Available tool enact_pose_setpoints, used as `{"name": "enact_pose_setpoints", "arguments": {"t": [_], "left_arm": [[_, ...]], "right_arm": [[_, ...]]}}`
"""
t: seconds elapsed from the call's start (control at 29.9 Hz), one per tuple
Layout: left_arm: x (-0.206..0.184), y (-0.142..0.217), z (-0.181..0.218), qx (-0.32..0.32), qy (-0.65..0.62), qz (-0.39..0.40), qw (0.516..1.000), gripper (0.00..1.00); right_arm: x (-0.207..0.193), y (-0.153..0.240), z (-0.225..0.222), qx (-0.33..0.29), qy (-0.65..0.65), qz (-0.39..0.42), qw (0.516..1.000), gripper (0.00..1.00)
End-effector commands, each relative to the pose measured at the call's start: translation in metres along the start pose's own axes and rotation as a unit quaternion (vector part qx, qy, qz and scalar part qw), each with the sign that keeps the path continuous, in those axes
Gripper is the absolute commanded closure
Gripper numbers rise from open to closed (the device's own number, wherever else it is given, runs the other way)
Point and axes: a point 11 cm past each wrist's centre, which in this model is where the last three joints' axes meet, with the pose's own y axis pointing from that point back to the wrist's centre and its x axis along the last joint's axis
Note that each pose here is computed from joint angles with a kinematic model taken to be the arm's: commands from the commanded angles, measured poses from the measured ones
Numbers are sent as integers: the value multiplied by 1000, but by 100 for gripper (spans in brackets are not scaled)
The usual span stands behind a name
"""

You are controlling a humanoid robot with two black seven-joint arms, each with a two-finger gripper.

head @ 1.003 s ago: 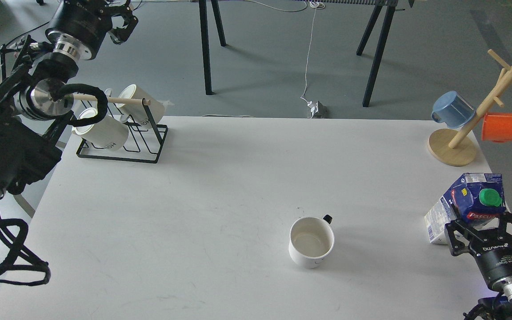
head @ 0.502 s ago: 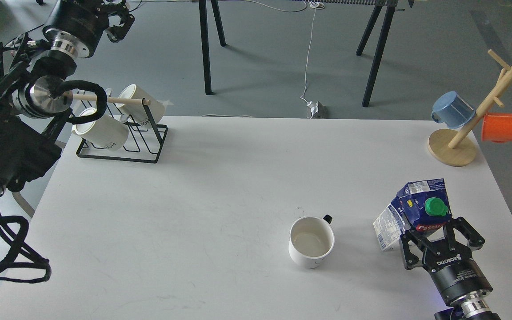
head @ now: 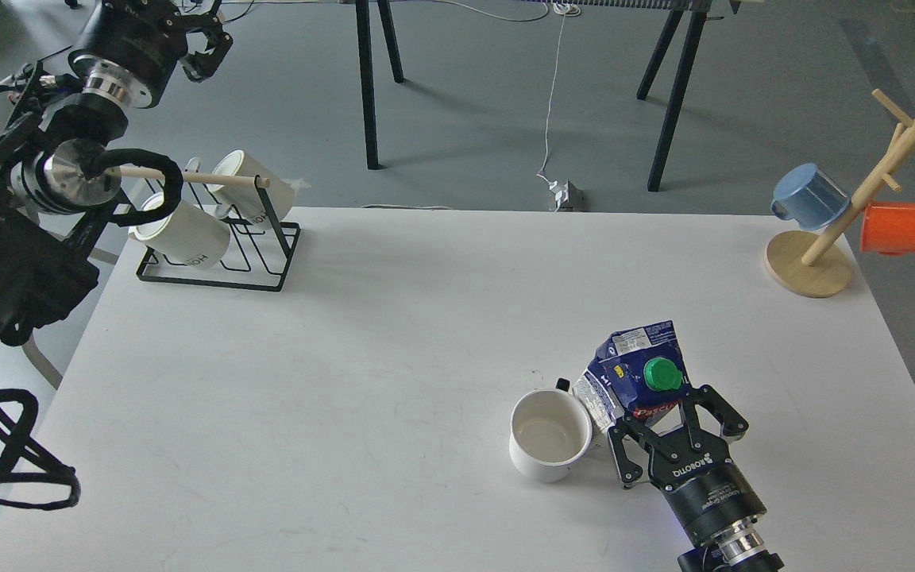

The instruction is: Place cup and milk with both arms

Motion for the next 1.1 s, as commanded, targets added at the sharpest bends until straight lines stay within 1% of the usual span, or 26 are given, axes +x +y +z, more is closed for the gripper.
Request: {"name": "enact_pose_setpoints", "arguments": {"t": [0.0,0.1,0.13,0.23,0.33,0.47,0.5,0.53,0.57,0.7,1.07], "left_arm": [[-1,-1,-2,1,1,-1,1000,0],[-3,-2,-1,1,1,-3,1000,0],[-3,-2,-1,1,1,-3,1000,0],[-3,-2,-1,1,1,-3,1000,0],[-2,-1,-2,2,1,-2,1000,0],[-2,-1,-3,2,2,-1,1000,0],[-3,-1,-3,2,2,-2,1000,0],[-3,-1,-3,2,2,-2,1000,0],[-3,-1,-3,2,2,-2,1000,0],[-3,-1,-2,1,2,-3,1000,0],[-2,-1,-3,2,2,-2,1000,0]], "right_arm": [[3,0,0,0,2,4,1000,43],[3,0,0,0,1,5,1000,40],[4,0,0,0,2,5,1000,38],[12,2,-2,1,5,17,1000,27],[14,3,-1,2,4,20,1000,19],[14,3,-1,4,3,20,1000,16],[14,3,-1,4,3,20,1000,12],[14,3,-1,5,3,20,1000,6],[15,4,-1,6,2,23,1000,3],[17,9,-1,9,-1,28,1000,1],[32,37,7,7,-6,63,998,1]]}}
